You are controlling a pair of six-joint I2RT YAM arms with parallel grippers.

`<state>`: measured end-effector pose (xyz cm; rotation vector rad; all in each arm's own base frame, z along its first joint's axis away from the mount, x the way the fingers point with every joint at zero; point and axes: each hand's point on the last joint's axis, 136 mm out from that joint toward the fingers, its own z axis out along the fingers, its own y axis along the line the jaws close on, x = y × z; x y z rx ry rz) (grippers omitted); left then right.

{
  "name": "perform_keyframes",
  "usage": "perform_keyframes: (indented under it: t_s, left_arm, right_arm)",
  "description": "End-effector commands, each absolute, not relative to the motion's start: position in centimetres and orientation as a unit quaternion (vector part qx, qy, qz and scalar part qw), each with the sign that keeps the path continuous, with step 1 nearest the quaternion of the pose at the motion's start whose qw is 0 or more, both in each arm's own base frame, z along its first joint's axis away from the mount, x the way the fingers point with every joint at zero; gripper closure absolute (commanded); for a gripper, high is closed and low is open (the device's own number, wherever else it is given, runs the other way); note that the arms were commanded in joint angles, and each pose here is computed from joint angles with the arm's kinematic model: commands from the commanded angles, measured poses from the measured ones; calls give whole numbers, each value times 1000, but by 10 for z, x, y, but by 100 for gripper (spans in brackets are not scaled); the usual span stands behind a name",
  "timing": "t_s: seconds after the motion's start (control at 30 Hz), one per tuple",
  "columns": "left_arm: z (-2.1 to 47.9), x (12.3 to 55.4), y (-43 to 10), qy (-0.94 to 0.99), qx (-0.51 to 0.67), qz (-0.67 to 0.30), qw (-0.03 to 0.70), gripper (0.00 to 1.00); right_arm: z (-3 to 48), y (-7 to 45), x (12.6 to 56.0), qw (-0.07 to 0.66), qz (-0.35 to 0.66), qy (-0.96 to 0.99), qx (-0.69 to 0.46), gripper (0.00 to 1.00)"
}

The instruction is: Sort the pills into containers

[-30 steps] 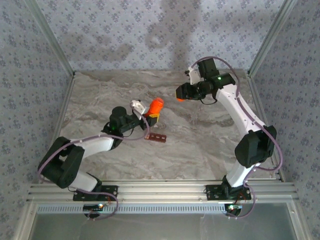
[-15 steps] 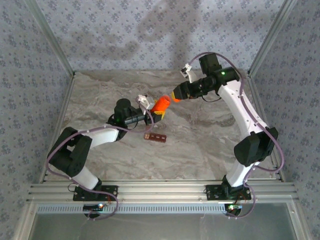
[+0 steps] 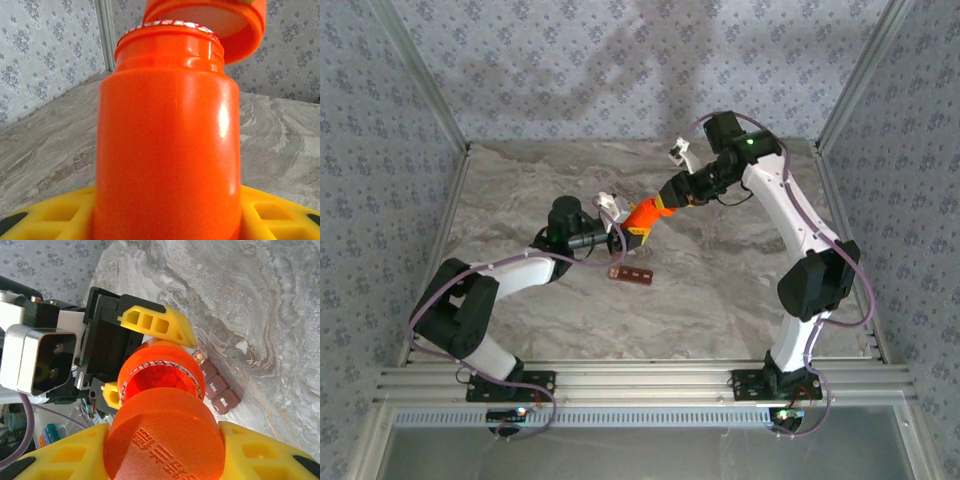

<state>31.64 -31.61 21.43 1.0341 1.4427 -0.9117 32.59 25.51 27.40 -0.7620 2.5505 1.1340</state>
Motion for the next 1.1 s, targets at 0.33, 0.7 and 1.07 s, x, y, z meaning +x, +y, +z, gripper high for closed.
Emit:
perform_keyframes:
  t_s: [0.33, 0.7, 1.07]
  left_arm:
    - [248, 305, -319, 565, 457, -396, 561, 100]
    - [254, 297, -320, 551, 476, -398, 559, 100]
    - [261, 297, -326, 544, 484, -400, 557, 100]
  right_arm:
    - [274, 272, 324, 108, 403, 864, -280, 63]
    - [268, 276, 320, 87, 418, 858, -286, 64]
    - [259, 288, 317, 53, 443, 856, -259, 63]
